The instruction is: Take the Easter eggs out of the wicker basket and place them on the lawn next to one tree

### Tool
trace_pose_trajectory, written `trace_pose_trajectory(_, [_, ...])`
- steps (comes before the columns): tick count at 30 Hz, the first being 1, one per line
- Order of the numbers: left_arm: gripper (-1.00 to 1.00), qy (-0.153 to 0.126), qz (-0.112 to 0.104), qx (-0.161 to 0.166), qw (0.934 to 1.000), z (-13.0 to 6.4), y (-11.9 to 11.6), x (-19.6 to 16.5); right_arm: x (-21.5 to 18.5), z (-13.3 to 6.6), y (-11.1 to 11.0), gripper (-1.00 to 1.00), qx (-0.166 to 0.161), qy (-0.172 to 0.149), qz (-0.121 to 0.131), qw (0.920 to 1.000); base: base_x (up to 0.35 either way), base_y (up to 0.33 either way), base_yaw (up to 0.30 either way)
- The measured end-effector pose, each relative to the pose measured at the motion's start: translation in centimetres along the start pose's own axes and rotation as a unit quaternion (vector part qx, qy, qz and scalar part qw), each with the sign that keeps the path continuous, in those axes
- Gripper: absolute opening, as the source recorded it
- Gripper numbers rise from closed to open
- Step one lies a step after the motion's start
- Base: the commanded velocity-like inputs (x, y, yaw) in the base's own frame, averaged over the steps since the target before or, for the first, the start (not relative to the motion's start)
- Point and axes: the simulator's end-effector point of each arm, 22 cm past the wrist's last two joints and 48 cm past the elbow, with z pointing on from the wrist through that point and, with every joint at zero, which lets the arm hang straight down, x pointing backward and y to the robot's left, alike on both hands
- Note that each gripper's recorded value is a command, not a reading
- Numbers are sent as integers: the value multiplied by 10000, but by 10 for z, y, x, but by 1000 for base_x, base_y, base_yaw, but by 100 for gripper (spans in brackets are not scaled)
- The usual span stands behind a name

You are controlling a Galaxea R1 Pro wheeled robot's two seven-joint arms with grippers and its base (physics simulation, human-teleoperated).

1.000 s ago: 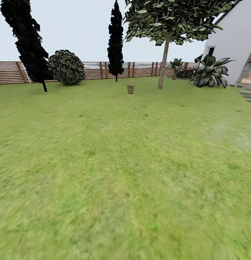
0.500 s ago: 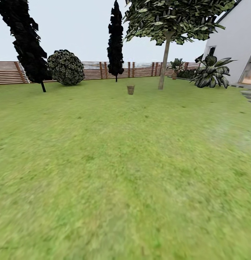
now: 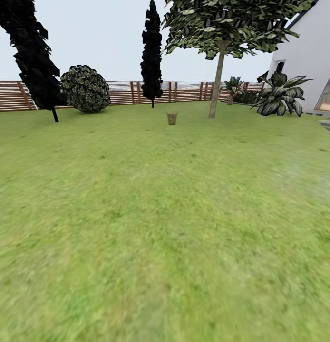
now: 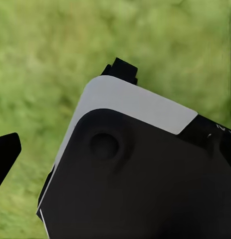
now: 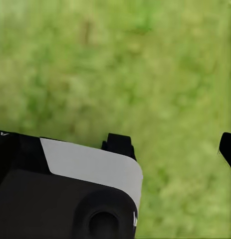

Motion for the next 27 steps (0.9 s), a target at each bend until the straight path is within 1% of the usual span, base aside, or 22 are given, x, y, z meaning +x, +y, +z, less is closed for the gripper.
trace_pose_trajectory(27, [100,0,2,8,10000,0,-1,0,-1,0,3,100,-24,-4,-12,10000,325,0,0])
